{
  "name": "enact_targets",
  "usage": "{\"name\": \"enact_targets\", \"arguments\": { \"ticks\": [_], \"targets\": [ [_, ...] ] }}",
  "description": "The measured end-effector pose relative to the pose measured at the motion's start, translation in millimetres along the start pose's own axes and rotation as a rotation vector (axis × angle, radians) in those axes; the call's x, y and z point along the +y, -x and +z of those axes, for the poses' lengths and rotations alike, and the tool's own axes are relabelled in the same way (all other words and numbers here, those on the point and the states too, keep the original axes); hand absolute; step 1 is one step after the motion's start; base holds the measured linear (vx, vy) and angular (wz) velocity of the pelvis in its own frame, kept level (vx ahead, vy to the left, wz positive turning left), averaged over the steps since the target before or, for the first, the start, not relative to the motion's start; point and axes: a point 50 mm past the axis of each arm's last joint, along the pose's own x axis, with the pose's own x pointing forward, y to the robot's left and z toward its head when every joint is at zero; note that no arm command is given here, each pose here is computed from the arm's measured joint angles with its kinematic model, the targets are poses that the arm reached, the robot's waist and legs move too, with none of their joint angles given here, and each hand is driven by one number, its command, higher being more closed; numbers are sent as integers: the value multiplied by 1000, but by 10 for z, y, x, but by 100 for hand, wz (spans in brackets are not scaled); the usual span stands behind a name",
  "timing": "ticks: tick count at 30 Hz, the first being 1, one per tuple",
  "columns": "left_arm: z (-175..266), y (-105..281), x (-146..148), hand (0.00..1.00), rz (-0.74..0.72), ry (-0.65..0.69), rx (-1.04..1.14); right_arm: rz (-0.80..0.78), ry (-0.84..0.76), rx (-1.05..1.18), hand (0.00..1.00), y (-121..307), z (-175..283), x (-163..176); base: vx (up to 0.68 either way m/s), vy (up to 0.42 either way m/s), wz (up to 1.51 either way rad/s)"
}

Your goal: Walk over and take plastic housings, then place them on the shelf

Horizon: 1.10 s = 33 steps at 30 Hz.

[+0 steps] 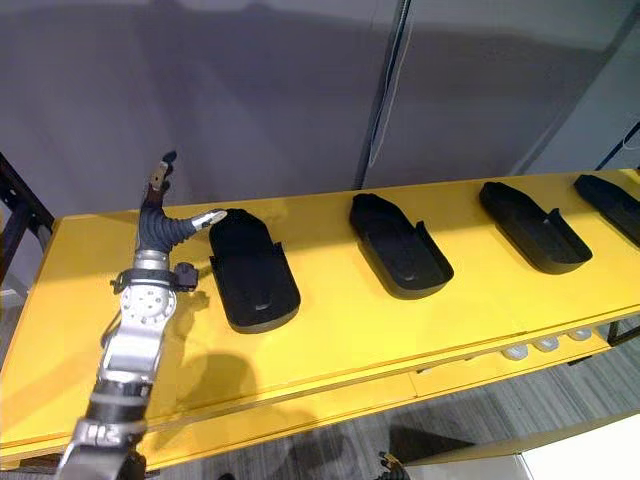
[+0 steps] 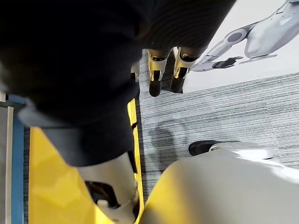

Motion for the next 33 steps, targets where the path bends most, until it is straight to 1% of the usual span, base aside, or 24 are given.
{"name": "enact_targets", "arguments": {
  "ticks": [2, 3, 5, 8, 13, 15, 21, 23, 28, 33],
  "targets": [
    [147, 130, -31, 100, -5, 55, -64, -10, 2, -1, 0, 6, -13, -23, -65, 13, -3],
    [268, 262, -75, 100, -28, 117, -109, -20, 5, -5, 0, 15, -31, -42, -30, 9, -4],
    [329, 359, -113, 100, -55, 163, -126, -26, 5, -10, 0, 22, -44, -49, -18, 7, -1],
    [395, 579, -246, 100, -136, 287, -117, -34, 12, -13, 0, 28, -56, -51, 0, 0, 0],
    [418, 788, -498, 100, -304, 384, -71, -45, 20, -7, 0, 37, -85, -45, 43, 5, 0],
    [387, 839, -601, 100, -365, 394, -50, -47, 21, 0, 0, 40, -103, -49, 0, 0, 0],
    [34, 1253, -1048, 100, -694, 357, 134, -54, 54, -3, 0, 39, -94, -86, -11, 3, 0],
    [-16, 1330, -1113, 100, -746, 335, 160, -53, 68, -3, 0, 39, -94, -85, -66, 13, 0],
    [-218, 1477, -1183, 100, -808, 250, 241, -52, 83, -8, 0, 38, -83, -75, -47, 17, -1],
    [-328, 1622, -1235, 100, -885, 208, 287, -52, 83, -10, 0, 36, -76, -73, 0, 0, 0]
  ]
}}
